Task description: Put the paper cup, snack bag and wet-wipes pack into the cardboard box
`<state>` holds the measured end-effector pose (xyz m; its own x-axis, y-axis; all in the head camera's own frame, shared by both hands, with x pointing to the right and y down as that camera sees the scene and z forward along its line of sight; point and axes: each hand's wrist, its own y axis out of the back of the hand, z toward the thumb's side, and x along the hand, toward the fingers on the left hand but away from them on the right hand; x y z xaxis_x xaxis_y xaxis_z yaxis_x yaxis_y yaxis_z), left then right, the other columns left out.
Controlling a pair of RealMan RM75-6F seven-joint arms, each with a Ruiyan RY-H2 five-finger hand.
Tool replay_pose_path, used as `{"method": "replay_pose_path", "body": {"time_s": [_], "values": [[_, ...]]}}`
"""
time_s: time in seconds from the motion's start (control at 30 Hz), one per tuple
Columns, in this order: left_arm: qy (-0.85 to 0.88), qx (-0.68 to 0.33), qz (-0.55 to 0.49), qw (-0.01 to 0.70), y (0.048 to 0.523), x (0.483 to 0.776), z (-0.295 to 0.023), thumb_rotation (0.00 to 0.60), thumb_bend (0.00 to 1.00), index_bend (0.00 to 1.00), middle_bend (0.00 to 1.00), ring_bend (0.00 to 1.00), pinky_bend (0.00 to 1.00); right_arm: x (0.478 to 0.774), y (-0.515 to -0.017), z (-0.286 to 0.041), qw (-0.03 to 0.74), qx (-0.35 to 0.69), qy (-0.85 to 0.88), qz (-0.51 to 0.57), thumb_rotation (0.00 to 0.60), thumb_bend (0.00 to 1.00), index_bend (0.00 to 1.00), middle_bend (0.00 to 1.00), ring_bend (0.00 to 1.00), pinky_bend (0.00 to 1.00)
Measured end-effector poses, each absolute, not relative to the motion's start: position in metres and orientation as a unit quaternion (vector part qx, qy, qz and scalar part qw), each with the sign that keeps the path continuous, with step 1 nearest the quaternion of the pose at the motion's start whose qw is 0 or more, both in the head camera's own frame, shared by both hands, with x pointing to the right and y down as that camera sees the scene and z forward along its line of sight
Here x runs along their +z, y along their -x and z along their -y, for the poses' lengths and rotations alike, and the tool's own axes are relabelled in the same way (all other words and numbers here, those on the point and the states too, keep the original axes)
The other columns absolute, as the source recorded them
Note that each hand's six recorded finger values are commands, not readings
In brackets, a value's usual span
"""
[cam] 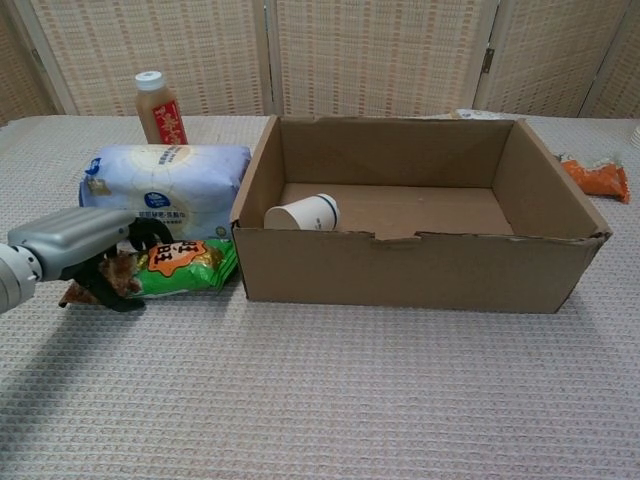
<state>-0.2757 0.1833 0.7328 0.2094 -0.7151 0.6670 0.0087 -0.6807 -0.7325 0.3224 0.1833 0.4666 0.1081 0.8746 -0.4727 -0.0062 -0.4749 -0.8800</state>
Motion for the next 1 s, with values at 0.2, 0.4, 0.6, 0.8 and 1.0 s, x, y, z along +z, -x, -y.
{"method": "replay_pose_path", "body": {"time_s": [0.2, 0.4, 0.6, 0.8, 1.0], "values": [[0.703, -0.559, -0.278, 0.34, 0.273, 0.726, -0.178, 0.6, 0.35, 0.69, 0.78, 0.69, 0.83, 0.466, -0.323, -0.183, 0.383, 0.574, 0.639, 0.34, 0.6, 0.08, 0.05, 0.0, 0.0, 0.0], [0.697, -0.541, -0.306, 0.358, 0.277, 0.714, -0.173, 0.6, 0.43, 0.8, 0.9, 0.79, 0.91, 0.466, -0.323, -0.183, 0.382, 0.574, 0.639, 0.34, 0.6, 0.08, 0.05, 0.0, 0.0, 0.0], [0.694, -0.534, -0.324, 0.36, 0.287, 0.691, -0.169, 0.6, 0.44, 0.81, 0.91, 0.8, 0.93, 0.465, -0.324, -0.182, 0.382, 0.574, 0.638, 0.343, 0.6, 0.08, 0.05, 0.0, 0.0, 0.0], [0.675, -0.52, -0.354, 0.385, 0.309, 0.638, -0.16, 0.6, 0.45, 0.81, 0.92, 0.81, 0.93, 0.466, -0.323, -0.181, 0.381, 0.573, 0.641, 0.341, 0.6, 0.08, 0.05, 0.0, 0.0, 0.0], [0.656, -0.491, -0.366, 0.44, 0.301, 0.579, -0.126, 0.6, 0.45, 0.82, 0.93, 0.81, 0.93, 0.47, -0.318, -0.182, 0.381, 0.571, 0.648, 0.331, 0.6, 0.08, 0.05, 0.0, 0.0, 0.0]]}}
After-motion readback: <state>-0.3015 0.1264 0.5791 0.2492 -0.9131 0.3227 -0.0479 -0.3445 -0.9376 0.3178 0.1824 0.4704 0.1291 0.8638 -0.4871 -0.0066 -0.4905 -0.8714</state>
